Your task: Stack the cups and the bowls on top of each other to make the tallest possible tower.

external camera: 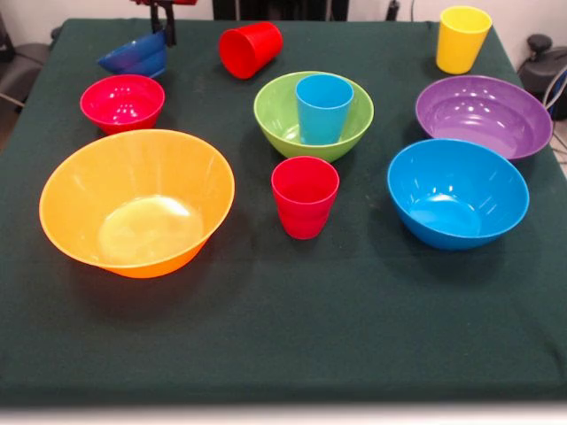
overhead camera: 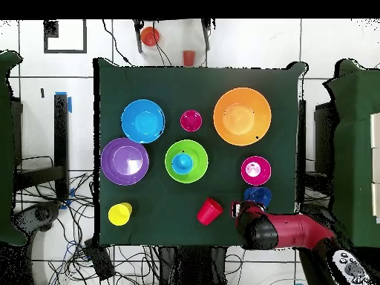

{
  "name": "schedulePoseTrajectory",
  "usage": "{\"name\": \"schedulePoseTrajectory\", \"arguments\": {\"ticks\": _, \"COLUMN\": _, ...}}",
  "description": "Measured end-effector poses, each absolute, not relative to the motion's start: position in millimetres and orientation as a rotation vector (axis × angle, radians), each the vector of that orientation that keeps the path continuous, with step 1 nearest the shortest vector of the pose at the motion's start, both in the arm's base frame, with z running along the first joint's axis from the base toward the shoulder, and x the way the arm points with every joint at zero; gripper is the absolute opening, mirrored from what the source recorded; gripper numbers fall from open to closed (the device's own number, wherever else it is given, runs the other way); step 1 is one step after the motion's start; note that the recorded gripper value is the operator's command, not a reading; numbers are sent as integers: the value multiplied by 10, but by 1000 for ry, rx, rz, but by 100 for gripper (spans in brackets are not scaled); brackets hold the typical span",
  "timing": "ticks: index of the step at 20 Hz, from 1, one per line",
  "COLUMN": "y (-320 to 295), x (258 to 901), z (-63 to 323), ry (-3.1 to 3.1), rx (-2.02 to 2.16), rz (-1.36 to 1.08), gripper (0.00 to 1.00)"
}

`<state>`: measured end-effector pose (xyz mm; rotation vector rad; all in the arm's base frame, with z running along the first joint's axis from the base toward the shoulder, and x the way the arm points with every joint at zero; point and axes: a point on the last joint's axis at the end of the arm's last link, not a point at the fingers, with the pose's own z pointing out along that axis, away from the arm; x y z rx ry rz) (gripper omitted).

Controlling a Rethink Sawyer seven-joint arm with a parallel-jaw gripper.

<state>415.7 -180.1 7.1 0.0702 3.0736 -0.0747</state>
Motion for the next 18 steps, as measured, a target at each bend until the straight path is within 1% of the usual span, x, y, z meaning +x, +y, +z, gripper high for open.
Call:
{"name": "schedulePoseTrajectory", "arguments": {"ticks": 6, "y": -1668, "x": 4366, "z": 295, "ry": 3056, "rx": 71, "rz": -110, "gripper": 0}}
{"name": "schedulePoseTrajectory", "arguments": {"ticks": 18, "y": -1124, "x": 4790, "z": 753, "ry": 3023, "rx": 60, "rz": -138, "gripper": 0}}
